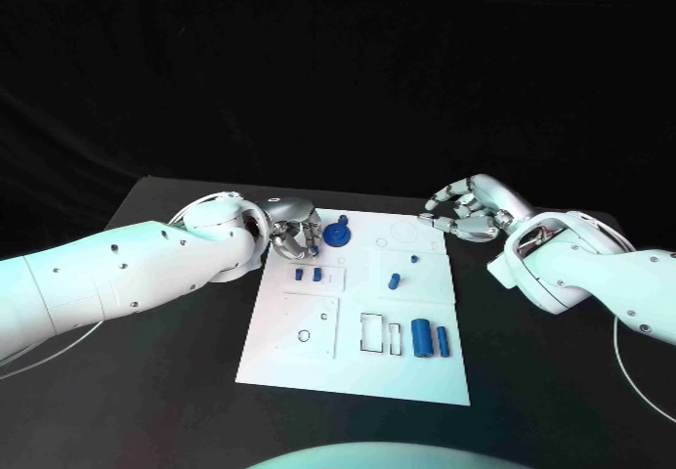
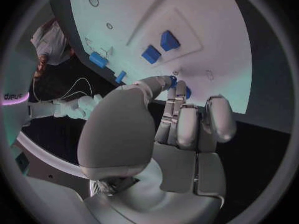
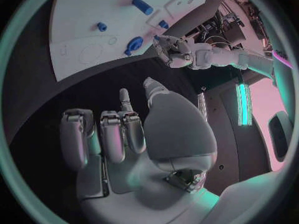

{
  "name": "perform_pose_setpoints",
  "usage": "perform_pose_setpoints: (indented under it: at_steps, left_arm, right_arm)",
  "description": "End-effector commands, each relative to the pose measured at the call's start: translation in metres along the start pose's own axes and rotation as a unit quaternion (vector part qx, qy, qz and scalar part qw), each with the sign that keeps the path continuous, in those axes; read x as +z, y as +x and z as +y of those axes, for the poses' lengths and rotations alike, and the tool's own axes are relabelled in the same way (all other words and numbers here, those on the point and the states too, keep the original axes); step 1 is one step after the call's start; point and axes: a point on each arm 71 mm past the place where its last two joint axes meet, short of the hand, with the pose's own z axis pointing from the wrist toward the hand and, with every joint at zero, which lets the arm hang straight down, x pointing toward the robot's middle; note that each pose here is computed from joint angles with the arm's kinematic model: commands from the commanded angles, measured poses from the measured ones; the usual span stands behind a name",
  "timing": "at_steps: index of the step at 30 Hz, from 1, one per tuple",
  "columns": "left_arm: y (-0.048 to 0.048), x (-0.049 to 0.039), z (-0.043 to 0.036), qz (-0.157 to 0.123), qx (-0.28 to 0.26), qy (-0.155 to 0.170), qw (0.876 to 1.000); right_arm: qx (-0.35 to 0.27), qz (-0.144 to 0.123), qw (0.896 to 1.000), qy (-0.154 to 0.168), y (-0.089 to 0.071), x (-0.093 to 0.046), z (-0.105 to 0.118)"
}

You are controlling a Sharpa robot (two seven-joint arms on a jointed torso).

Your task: Assemble the parts on the task board

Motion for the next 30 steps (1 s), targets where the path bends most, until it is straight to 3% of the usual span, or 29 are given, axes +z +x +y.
perform_pose_setpoints:
  at_steps: [1,30]
  left_arm:
    - [0.0017,0.0015,-0.0013,0.009,-0.002,0.001,1.0]
    - [0.0062,0.0039,0.0009,0.022,0.003,-0.009,1.0]
  right_arm:
    - [-0.004,0.0,1.0,-0.005,0.0006,-0.0001,0.001]
    - [-0.004,0.0,1.0,-0.005,0.0005,-0.0001,0.001]
